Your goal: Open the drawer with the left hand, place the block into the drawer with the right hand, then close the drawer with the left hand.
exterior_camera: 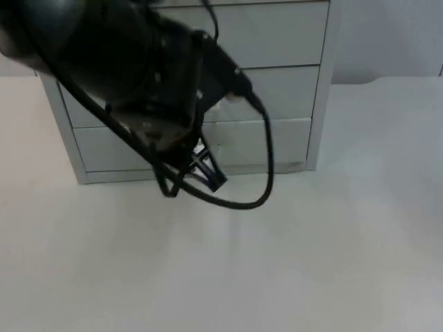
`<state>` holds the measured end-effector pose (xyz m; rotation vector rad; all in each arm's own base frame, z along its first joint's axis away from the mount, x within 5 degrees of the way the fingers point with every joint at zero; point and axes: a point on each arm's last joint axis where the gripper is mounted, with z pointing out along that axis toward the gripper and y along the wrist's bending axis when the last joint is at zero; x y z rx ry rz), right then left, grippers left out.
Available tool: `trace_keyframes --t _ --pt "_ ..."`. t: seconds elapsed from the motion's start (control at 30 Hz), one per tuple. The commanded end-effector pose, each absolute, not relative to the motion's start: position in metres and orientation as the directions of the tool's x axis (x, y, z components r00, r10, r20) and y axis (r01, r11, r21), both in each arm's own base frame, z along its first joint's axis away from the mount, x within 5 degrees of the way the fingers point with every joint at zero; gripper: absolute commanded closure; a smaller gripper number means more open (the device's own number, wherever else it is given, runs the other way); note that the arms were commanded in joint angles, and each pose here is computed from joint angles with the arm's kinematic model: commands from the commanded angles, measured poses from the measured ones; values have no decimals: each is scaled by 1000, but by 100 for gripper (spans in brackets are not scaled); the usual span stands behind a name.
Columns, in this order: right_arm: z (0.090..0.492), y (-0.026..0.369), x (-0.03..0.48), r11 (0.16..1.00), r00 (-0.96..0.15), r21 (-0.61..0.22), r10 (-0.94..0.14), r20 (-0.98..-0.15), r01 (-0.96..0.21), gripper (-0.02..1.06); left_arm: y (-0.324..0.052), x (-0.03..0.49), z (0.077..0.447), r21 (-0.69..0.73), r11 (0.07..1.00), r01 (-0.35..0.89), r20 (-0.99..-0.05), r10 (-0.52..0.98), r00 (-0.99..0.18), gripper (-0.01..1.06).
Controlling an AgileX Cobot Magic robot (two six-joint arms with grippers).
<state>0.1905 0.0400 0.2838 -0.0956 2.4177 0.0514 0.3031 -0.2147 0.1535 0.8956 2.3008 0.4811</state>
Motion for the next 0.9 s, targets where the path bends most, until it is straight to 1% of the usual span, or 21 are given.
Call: trace_keyframes --t 0.0,0.07,0.1,0.2,0.23,0.37,0.67,0.8,0.87 --pt "285 39 190 996 -737 5 -62 -673 -87 36 -219 293 170 479 727 492 -426 683 -594 105" --pt "285 39 190 996 -737 5 -62 -673 -87 36 -220 288 176 456 730 509 -425 681 -596 105" --pt "285 39 190 996 -739 4 -62 -671 -87 36 -220 282 189 427 730 534 -432 683 -588 105" --pt "285 39 190 996 -739 6 -60 -671 -87 36 -217 272 207 374 737 563 -434 676 -596 105" --pt "285 39 190 996 -739 6 -60 -671 -87 36 -217 272 207 374 737 563 -434 676 -596 105" --pt "285 39 190 996 -738 6 -60 -672 -87 36 -213 264 228 318 749 582 -467 658 -591 105" --pt "289 39 189 996 -720 10 -59 -692 -91 36 -202 251 253 292 763 577 -530 631 -566 105" --pt "292 38 186 995 -707 1 -73 -704 -103 36 -190 254 256 278 791 545 -538 598 -595 105" --pt "294 38 184 994 -698 -3 -78 -712 -109 36 -171 260 260 246 828 504 -545 548 -634 105"
